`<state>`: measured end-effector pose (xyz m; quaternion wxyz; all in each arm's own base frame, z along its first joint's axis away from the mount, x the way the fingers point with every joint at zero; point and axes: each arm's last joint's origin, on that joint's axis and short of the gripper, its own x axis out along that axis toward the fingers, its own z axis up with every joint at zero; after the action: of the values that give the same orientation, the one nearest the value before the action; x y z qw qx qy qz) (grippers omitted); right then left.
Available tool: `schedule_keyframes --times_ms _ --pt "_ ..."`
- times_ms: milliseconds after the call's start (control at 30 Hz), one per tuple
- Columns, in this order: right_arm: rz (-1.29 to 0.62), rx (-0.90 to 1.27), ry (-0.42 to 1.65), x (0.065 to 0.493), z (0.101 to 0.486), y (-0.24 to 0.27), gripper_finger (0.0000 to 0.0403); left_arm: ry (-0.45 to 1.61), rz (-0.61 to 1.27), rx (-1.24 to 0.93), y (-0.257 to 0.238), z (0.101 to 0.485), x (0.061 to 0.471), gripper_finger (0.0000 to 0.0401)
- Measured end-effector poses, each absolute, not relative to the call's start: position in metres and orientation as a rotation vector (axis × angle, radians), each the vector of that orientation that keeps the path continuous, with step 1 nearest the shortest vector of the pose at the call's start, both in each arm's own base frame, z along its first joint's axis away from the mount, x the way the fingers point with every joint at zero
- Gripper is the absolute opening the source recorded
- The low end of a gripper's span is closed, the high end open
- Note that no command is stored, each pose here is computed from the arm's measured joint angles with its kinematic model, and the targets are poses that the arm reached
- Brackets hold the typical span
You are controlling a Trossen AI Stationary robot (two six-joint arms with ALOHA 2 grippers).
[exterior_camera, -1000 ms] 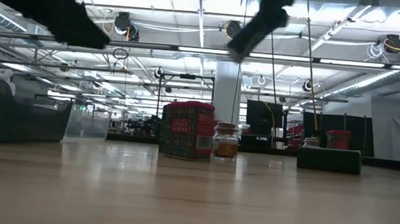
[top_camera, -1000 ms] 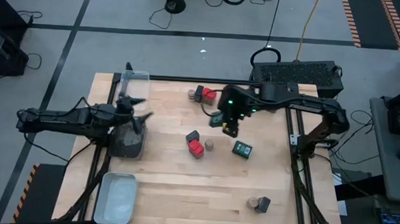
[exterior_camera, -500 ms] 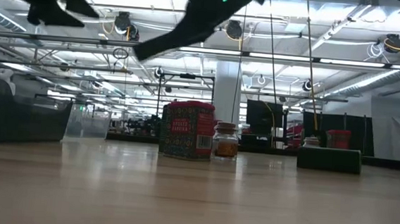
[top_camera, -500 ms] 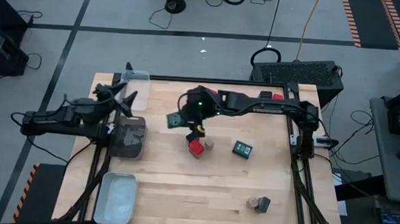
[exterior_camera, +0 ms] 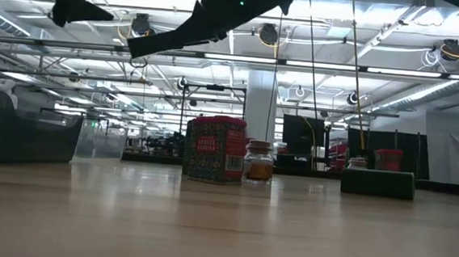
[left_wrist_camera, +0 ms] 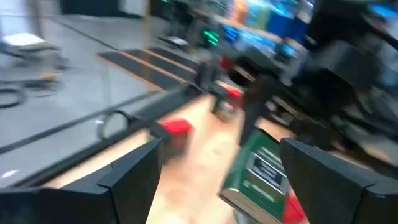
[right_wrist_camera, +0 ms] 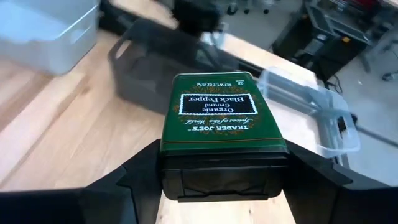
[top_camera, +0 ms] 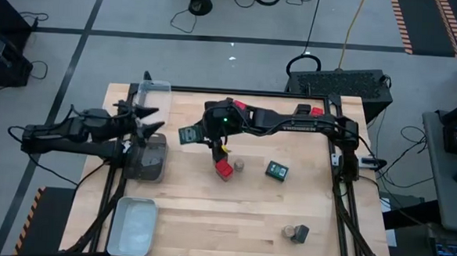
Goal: Sort spices by type
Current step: Put the black seasoning can into the black bin
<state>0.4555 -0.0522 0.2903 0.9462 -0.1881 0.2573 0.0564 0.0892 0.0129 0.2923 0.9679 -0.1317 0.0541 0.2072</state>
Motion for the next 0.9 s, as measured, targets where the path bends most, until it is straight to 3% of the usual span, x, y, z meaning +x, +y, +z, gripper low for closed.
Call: schedule_keyframes --times_ms 100,300,433,767,900 --pt "0.203 -0.412 0.535 0.454 0.288 -0.045 0.0245 0.189 0.261 -0.232 0.009 0.291 0.101 0.0326" --pt "0.304 -0.449 0.558 0.453 0.284 -0.023 0.0245 0.326 0.254 -0.281 0.01 0.281 0.132 0.0326" --pt "0.366 -0.505 0.547 0.453 0.283 -0.001 0.0245 0.393 0.116 -0.391 0.011 0.273 0.15 0.0326" --pt "0.365 -0.673 0.542 0.452 0.284 0.04 0.0245 0.427 -0.078 -0.483 0.011 0.271 0.161 0.0326" --pt "0.366 -0.677 0.518 0.453 0.286 0.045 0.0245 0.368 -0.076 -0.472 0.011 0.276 0.163 0.0326"
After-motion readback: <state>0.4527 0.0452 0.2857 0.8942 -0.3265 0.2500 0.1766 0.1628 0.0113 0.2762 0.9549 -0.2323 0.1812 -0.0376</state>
